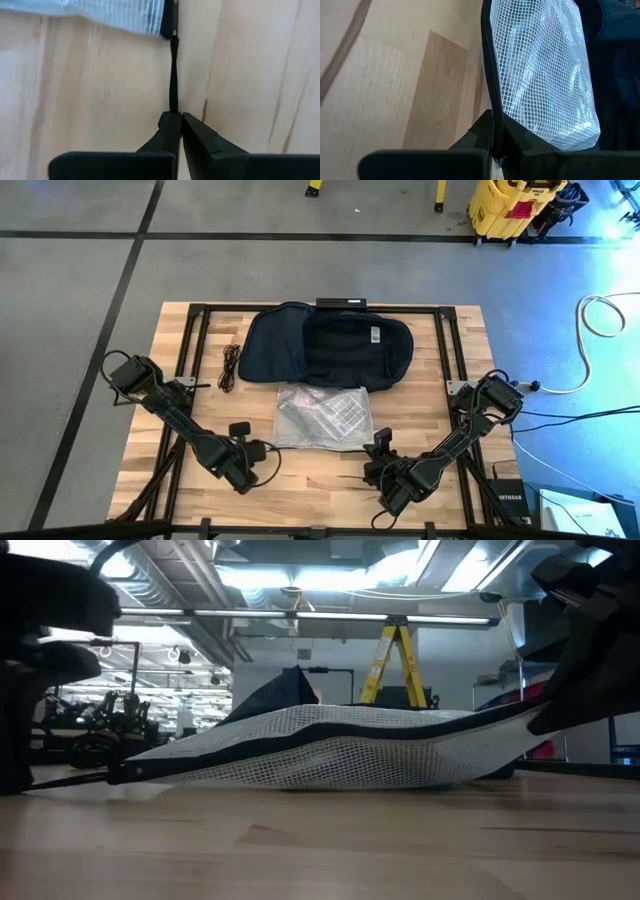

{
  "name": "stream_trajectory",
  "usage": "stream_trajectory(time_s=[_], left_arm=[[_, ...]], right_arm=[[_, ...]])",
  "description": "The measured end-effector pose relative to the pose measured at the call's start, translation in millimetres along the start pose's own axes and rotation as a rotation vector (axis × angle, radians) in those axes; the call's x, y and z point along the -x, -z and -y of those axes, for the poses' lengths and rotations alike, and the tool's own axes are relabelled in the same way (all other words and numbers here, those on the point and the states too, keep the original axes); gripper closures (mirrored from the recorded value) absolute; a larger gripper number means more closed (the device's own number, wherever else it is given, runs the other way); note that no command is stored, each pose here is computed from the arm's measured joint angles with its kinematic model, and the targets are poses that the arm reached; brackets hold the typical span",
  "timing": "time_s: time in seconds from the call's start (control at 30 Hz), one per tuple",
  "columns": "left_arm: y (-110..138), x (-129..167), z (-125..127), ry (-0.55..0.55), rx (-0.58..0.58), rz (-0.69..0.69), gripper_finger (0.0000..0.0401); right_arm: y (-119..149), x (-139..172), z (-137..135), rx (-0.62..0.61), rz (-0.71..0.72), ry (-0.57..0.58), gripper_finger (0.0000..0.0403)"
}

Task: Unpack backpack
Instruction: Close the transparent zip bag, then put the transparent zip bag into the black backpack

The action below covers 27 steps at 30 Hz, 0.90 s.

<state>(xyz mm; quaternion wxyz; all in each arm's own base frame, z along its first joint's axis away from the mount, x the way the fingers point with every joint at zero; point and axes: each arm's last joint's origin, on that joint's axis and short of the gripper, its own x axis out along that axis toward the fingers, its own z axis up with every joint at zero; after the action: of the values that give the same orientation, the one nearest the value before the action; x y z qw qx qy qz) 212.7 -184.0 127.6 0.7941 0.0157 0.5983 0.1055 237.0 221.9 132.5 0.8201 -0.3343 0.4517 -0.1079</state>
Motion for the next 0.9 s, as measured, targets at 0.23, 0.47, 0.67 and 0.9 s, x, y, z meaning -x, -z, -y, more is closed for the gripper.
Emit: stream_trajectory(time_s=[0.23, 0.47, 0.67, 0.9], left_arm=[[18.1, 8.5, -8.2, -0.011, 0.016, -0.022, 0.0401], [16.1, 15.2, -11.1, 0.001, 0.067, 0.018, 0.0401], [6.6, 15.3, -5.6, 0.050, 0.102, 0.118, 0.0376], [-15.9, 15.2, -3.5, 0.112, 0.123, 0.273, 0.0282]], right_arm=[[-0.3, -0.1, 0.0, -0.006, 0.002, -0.001, 0.0403], [-0.6, -0.1, -0.2, -0.009, 0.004, -0.002, 0.0403], [-2.7, -0.1, -1.2, -0.027, 0.020, -0.010, 0.0403], [-6.2, -0.1, -2.6, -0.028, 0.046, -0.022, 0.0403]])
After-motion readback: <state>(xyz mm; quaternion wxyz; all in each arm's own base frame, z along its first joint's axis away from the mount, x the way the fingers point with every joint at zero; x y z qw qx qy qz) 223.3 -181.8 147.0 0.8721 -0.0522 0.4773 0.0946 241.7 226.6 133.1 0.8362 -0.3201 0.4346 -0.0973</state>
